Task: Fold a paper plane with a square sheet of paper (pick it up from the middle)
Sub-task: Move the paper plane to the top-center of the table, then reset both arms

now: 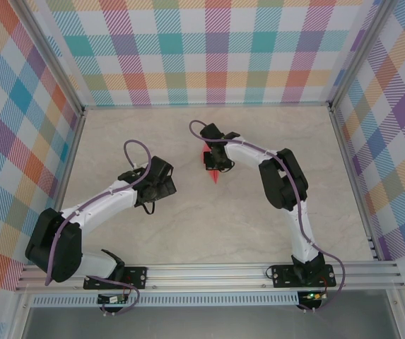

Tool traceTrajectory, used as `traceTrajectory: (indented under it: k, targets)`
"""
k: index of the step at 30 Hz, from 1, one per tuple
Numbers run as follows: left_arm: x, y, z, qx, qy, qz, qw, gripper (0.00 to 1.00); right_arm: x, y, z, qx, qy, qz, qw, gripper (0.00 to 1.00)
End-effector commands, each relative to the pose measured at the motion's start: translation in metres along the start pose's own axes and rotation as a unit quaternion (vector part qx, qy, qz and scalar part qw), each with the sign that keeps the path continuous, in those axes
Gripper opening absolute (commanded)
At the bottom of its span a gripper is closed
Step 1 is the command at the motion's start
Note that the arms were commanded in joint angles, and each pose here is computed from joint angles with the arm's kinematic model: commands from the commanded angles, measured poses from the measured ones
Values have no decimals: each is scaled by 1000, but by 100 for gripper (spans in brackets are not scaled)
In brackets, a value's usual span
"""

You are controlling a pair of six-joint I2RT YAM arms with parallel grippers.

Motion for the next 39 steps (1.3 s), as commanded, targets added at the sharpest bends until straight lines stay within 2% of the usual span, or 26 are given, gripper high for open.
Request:
traceTrajectory:
  k: [1,4,8,13,17,21,26,29,33,35,39]
  targets:
    - [-16,4,-13,-9,-27,-2,1000,100,-3,-2,-17,4,2,8,1000,23]
    - [-31,5,-25,-14,-57,-1,998,100,-15,-1,-53,-5,-34,13,999,35]
    - [-58,8,-48,-26,-116,3,993,100,-23,-7,-108,2,-82,17,997,58]
    - [-94,20,-73,-43,-195,7,980,100,-15,-47,-170,71,-149,45,985,83]
    - [-111,28,-76,-39,-236,27,971,100,7,-94,-200,153,-194,77,966,100]
    - [-122,46,-74,-57,-304,29,950,100,43,-144,-208,215,-206,108,949,100]
    - [-130,82,-54,-103,-335,-12,936,100,96,-200,-200,311,-210,151,915,100]
    - [-131,88,-34,-80,-339,-20,937,100,124,-223,-189,326,-231,183,898,100]
    - [-124,82,-8,-22,-333,27,942,100,152,-243,-180,356,-264,196,874,100]
    - [-123,81,2,-3,-328,35,944,100,161,-253,-173,361,-258,204,873,100]
    - [-120,68,21,53,-322,76,942,100,151,-248,-148,327,-276,144,892,100]
Point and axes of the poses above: each hand's point on the last joint's axis, 136 mm out from that joint toward the fingers, its own z axis out along the fingers, its own y axis along the line the jaws close on, x = y × z, the point moved 4 cm from there along -z, back along the fingers, and after that the axes turned 15 degrees about -z, right-handed, at the moved point
